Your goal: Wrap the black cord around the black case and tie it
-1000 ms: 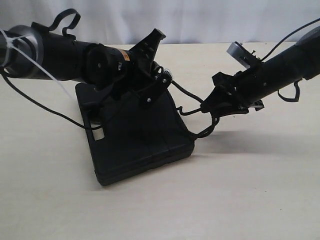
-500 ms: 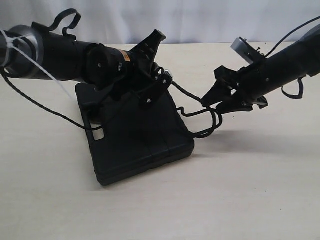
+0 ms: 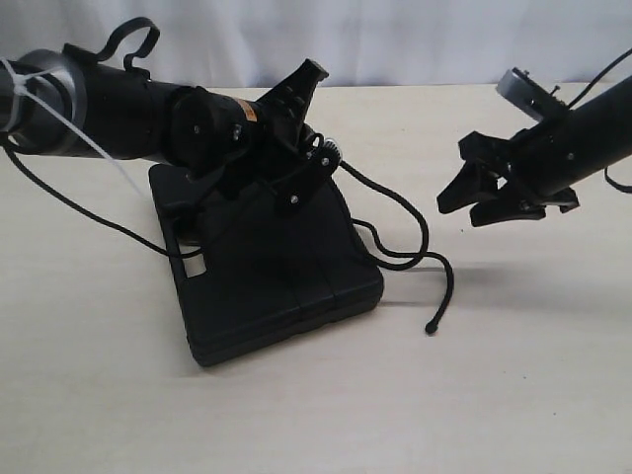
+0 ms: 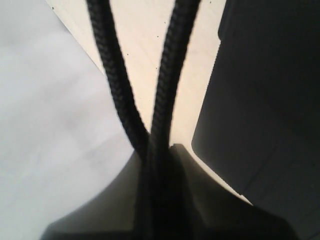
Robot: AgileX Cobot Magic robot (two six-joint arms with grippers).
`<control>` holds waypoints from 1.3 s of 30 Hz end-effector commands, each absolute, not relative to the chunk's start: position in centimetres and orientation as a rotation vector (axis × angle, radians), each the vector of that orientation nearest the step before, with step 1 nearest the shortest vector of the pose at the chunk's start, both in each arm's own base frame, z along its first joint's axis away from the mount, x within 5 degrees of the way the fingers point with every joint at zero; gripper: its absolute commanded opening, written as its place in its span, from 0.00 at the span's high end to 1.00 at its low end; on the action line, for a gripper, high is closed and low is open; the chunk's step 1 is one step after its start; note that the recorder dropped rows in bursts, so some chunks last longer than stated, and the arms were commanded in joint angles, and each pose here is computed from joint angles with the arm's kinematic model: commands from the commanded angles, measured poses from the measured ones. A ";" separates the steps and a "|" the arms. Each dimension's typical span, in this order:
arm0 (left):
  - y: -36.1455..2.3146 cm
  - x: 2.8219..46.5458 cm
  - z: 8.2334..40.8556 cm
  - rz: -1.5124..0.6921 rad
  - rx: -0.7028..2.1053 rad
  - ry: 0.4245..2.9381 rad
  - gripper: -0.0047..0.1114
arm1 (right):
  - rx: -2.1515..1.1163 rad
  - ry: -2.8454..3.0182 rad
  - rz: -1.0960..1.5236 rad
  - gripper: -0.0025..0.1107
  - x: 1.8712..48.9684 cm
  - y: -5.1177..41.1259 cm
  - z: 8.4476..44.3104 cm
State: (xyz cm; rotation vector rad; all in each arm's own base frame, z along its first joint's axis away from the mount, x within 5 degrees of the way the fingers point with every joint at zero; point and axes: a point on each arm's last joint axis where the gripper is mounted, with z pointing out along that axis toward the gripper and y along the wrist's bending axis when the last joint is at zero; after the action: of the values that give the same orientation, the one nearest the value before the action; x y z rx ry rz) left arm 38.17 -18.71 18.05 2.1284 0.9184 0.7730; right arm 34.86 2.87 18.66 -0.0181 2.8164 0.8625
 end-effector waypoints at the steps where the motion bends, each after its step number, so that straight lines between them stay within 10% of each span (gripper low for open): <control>1: -19.0 38.0 18.2 0.792 2.147 0.872 0.96 | -0.038 2.869 0.740 0.51 34.6 2.3 16.7; 18: -18.6 37.3 17.2 0.825 2.445 0.575 0.96 | -1.061 2.687 0.029 0.65 35.5 10.0 14.5; 39: -17.7 37.6 18.5 0.885 2.413 0.564 0.96 | -1.240 2.707 0.025 0.65 34.8 10.0 13.9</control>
State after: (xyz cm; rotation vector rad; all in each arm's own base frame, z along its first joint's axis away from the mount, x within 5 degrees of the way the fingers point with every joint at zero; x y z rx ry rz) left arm 37.40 -18.21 18.12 2.4169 0.5874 0.8524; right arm 35.26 9.95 13.13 -1.1225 2.7280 0.0319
